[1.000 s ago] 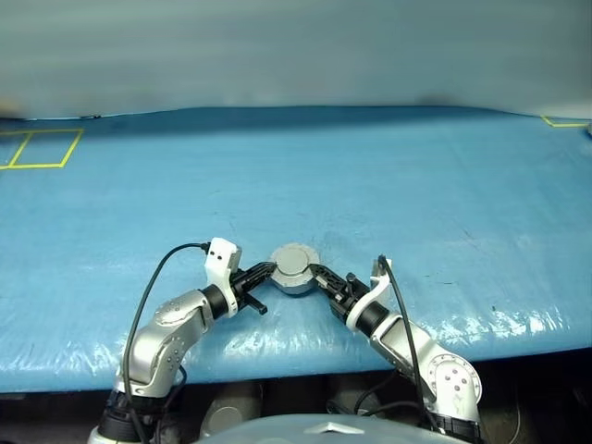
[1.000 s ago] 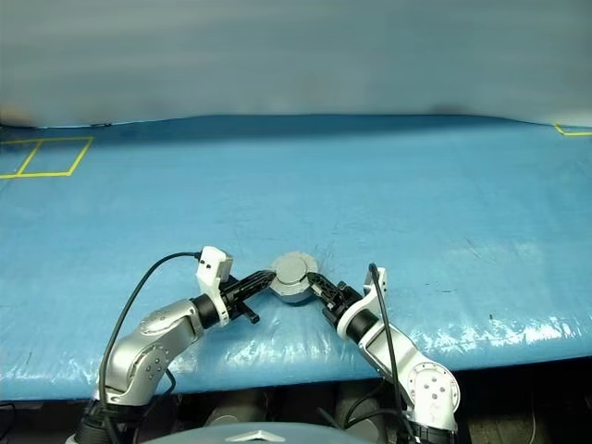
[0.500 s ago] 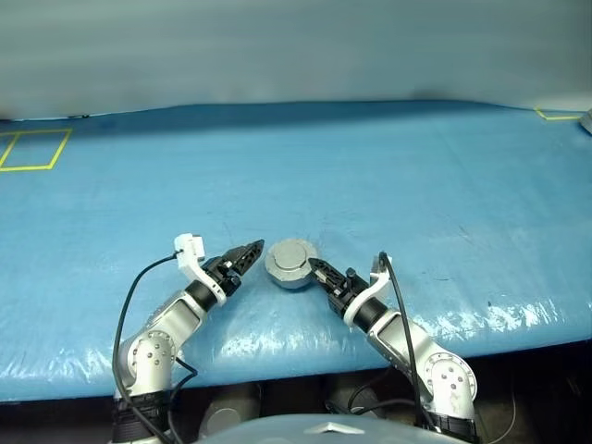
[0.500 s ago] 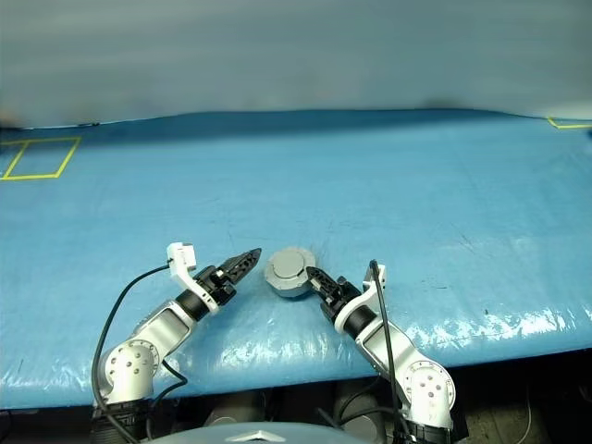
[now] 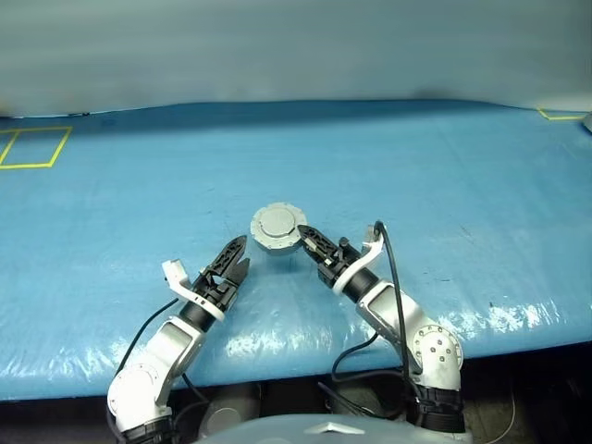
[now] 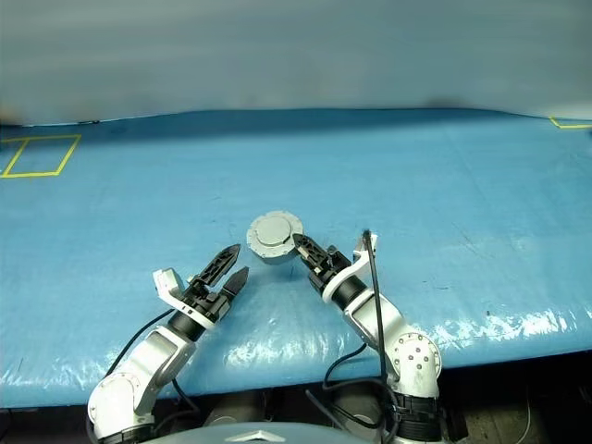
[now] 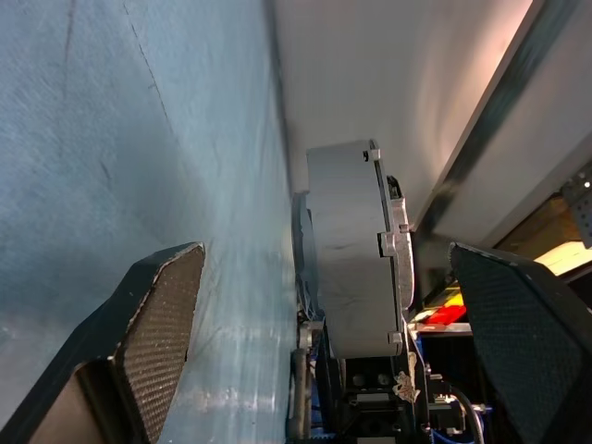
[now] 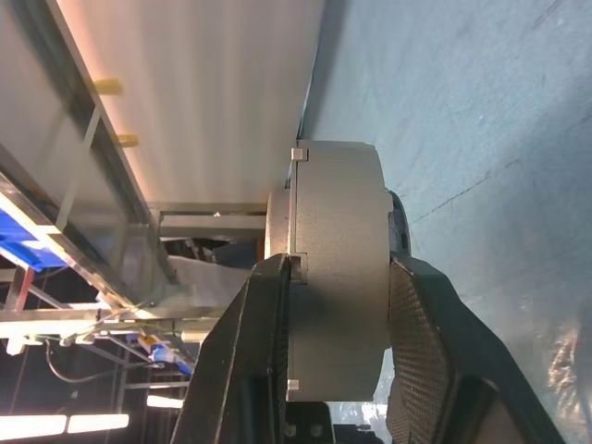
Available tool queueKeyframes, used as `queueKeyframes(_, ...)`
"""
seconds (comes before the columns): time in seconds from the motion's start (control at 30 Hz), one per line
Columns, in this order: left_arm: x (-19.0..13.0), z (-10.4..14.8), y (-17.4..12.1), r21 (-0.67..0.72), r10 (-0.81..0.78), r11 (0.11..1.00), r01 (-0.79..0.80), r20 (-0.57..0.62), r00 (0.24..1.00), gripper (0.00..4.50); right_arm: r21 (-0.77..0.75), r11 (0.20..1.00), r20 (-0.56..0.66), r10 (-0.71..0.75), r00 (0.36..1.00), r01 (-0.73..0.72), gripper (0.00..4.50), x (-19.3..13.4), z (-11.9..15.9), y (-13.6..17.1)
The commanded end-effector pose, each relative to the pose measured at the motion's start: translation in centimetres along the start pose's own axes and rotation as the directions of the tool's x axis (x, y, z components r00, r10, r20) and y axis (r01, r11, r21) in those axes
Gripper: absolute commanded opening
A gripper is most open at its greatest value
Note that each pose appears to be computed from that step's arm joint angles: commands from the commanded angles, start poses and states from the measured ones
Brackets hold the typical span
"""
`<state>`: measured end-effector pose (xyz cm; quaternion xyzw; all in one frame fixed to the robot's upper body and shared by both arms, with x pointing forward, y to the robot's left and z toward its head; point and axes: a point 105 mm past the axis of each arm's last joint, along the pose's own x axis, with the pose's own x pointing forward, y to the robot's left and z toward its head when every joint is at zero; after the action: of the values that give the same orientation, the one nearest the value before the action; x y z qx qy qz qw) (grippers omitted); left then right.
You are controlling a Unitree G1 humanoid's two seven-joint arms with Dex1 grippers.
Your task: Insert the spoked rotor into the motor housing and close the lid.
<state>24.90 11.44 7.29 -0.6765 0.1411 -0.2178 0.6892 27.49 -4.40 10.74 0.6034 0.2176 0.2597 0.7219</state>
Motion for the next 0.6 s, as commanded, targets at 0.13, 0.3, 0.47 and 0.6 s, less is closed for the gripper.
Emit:
queueKeyframes(0.13,-0.1,-1.0,-0.5,-0.086,-0.062,0.994,0.062,-0.005,0.998,4.5,-0.016,0.989,-0.057,0.144,0.988,-0.145,1.18,0.0,-1.3,3.8)
queueKeyframes(0.3,-0.6,0.1,1.4,-0.095,-0.074,0.993,0.074,0.01,0.997,4.5,-0.002,0.992,-0.104,0.125,0.987,-0.126,1.18,-0.4,-2.6,3.5)
queueKeyframes(0.47,0.2,0.8,2.1,-0.1,-0.092,0.991,0.091,-0.008,0.996,4.5,0.005,0.994,-0.118,0.112,0.987,-0.112,1.18,-0.7,-3.0,3.2)
queueKeyframes(0.6,0.2,0.9,1.7,-0.101,-0.142,0.985,0.138,-0.034,0.989,4.5,0.009,0.995,-0.119,0.105,0.987,-0.104,1.18,-0.7,-2.9,3.0)
